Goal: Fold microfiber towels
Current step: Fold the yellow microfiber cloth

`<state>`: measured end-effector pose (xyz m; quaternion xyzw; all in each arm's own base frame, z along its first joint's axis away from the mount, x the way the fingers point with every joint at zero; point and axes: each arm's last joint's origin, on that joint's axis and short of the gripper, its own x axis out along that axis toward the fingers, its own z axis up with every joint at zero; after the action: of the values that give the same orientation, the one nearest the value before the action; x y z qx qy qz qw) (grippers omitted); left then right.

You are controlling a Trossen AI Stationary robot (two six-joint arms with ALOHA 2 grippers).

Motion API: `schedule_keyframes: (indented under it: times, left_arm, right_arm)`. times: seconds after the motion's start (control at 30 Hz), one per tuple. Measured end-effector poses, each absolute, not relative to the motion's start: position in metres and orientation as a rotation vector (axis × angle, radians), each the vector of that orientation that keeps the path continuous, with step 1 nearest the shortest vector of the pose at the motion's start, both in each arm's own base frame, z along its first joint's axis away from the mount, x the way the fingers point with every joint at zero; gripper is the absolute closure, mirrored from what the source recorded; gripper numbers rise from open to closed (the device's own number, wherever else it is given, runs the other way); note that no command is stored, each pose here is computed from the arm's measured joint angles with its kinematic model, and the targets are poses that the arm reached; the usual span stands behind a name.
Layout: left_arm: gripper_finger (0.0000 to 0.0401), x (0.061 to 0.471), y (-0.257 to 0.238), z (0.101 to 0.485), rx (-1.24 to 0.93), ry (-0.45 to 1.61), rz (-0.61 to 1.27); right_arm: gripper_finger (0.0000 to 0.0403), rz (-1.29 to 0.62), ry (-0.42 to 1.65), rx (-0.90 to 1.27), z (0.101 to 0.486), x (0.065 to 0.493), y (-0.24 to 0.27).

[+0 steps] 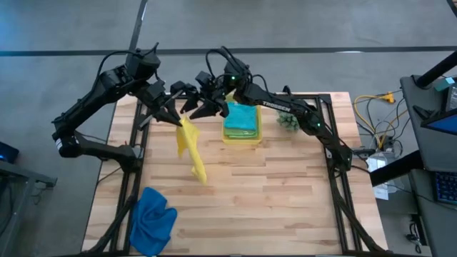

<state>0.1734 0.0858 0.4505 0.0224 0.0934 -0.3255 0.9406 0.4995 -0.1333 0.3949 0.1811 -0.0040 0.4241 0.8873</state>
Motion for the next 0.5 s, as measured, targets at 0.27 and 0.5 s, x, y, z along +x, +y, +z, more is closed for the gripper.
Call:
schedule_keyframes:
  times: [0.27, 0.5]
  left_arm:
    - [0.0401, 0.174, 0.088, 0.449, 0.012, 0.239, -0.594]
    - [0.0401, 0.171, 0.088, 0.456, 0.068, 0.273, -0.473]
  right_arm:
    - [0.0188, 0.982, 0.073, 0.387, 0.392, 0.499, -0.129]
    - [0.0188, 1.004, 0.212, 0.460, 0.374, 0.502, -0.128]
